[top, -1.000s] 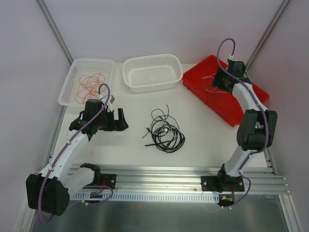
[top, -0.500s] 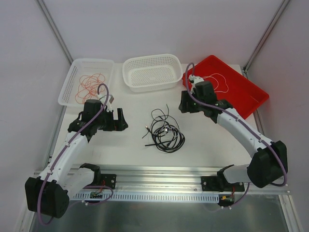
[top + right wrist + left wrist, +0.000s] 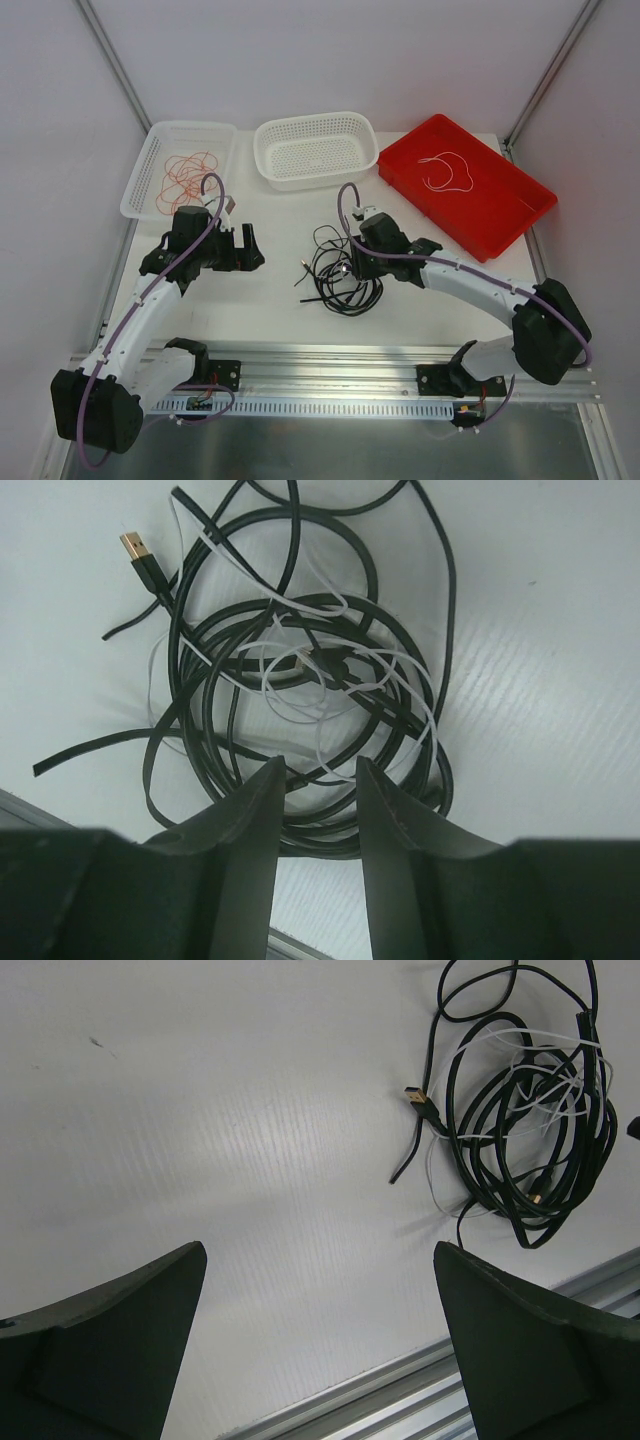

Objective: Untangle the cables

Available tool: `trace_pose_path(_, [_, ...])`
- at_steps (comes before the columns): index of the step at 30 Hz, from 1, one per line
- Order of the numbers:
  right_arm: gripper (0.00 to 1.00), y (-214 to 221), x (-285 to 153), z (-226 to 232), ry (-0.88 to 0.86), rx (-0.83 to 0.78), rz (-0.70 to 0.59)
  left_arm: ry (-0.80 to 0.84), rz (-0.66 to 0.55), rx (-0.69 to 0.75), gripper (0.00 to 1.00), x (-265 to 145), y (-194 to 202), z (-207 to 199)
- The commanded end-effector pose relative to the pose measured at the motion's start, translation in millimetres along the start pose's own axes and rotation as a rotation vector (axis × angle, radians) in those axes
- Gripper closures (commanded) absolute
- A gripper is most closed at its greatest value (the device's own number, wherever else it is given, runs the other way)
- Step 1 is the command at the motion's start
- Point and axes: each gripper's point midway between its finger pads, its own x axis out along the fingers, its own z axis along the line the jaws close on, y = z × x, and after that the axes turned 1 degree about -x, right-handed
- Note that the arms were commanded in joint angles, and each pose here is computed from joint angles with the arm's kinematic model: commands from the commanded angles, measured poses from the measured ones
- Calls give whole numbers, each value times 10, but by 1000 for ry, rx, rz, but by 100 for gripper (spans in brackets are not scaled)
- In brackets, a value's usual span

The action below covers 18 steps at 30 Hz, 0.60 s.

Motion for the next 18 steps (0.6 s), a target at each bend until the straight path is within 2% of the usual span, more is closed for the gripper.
trace_pose_path(1, [63,25,125,94,1,10,-15,-10,-26,28,1,-20,-43,24])
trace_pose_path(7, [64,165,316,40,51,-11,29,-10,-20,29,1,-5,-39,28])
trace_pose_path(12, [69,256,407,-39,92,-30,60,-11,-10,25,1,12,-26,33])
trace_pose_path(18, [93,130,219,32,85,-81,41,-4,-3,23,1,17,-18,20])
